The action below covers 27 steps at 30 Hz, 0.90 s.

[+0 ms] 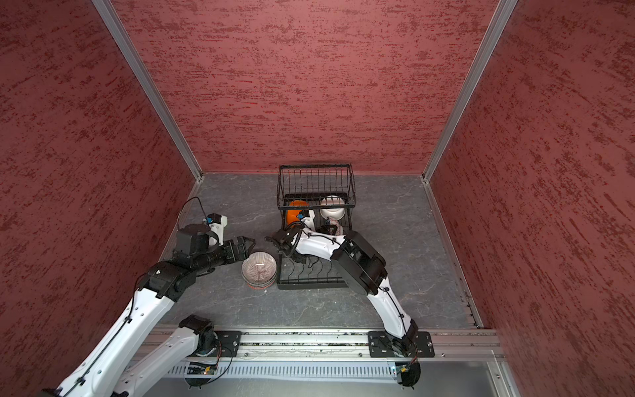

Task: Load bowls into a dish rack
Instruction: Place the bowl in the dish rack.

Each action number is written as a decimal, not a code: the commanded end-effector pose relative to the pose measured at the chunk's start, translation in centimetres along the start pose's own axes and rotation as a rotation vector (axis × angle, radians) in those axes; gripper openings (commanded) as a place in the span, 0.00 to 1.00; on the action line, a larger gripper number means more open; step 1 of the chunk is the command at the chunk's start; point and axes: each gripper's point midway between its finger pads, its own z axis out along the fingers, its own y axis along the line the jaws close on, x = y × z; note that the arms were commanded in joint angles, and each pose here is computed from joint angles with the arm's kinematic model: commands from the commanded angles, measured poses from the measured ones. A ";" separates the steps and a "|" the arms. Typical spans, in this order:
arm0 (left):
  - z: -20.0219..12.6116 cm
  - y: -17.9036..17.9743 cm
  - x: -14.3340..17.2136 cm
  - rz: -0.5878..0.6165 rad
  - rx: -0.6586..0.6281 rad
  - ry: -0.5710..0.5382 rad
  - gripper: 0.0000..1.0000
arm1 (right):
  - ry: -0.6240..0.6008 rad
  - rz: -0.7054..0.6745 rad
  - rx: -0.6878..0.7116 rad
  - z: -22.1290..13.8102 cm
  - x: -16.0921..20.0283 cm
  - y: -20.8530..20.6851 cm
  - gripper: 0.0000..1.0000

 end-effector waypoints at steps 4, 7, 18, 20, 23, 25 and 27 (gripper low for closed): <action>0.3 0.4 0.2 0.005 -0.010 0.011 1.00 | -0.023 0.098 -0.105 -1.3 -1.6 -1.0 0.58; 0.4 0.6 0.4 -0.004 -0.025 0.020 1.00 | -0.030 0.112 -0.148 -1.6 -1.8 -1.1 0.58; 0.5 1.8 0.7 -0.041 -0.113 0.078 1.00 | -0.089 0.186 -0.402 -4.1 -3.0 -1.2 0.59; 0.5 1.9 0.7 -0.049 -0.124 0.086 1.00 | -0.095 0.184 -0.454 -4.5 -3.0 -0.8 0.59; 0.5 2.0 0.9 -0.061 -0.133 0.094 1.00 | -0.097 0.172 -0.514 -4.9 -2.8 0.1 0.59; 0.5 2.1 1.0 -0.065 -0.139 0.103 1.00 | -0.095 0.165 -0.539 -5.0 -2.6 0.5 0.59; 0.5 2.2 1.0 -0.071 -0.148 0.110 1.00 | -0.101 0.159 -0.587 -5.4 -2.4 1.2 0.58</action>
